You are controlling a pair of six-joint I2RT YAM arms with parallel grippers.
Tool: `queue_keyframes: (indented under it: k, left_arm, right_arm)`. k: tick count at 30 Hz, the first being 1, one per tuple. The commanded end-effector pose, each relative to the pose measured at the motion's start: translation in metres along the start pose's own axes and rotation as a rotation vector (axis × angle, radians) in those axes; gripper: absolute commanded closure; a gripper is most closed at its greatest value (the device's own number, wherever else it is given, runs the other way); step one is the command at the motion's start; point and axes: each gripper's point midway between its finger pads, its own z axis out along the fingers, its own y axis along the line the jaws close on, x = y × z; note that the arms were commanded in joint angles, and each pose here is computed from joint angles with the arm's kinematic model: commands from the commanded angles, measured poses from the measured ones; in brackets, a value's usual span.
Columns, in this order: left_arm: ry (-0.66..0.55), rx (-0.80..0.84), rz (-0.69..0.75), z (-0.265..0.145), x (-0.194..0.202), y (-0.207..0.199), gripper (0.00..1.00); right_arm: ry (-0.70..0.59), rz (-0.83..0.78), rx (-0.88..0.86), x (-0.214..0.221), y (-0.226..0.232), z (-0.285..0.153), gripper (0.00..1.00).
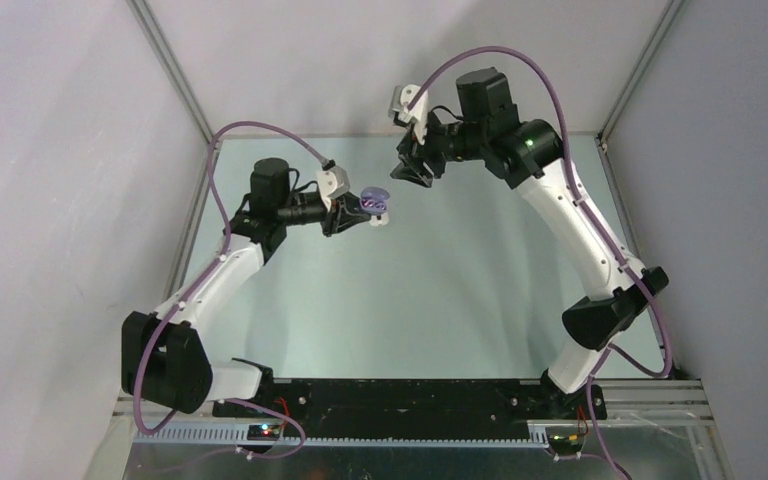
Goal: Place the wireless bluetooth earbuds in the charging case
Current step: Place the earbud in the charging case, then close the charging case.
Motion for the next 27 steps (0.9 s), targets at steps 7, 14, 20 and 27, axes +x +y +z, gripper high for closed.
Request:
queue_keyframes:
  k: [7, 14, 20, 27]
  left_arm:
    - [0.001, 0.032, 0.125, -0.009, -0.014, -0.004, 1.0]
    - [-0.006, 0.027, 0.132, -0.011, -0.018, -0.006, 1.0]
    - [-0.011, 0.025, 0.134, -0.012, -0.019, -0.007, 1.0]
    - [-0.017, 0.023, 0.129, -0.012, -0.019, -0.007, 1.0]
  right_arm:
    - [-0.001, 0.197, -0.019, 0.01, 0.003, 0.042, 0.27]
    - [0.038, 0.226, -0.075, 0.025, 0.02, 0.06, 0.22]
    - [0.066, 0.231, -0.096, 0.036, 0.026, 0.068, 0.23]
    - [0.099, 0.226, -0.069, 0.046, 0.023, 0.075, 0.24]
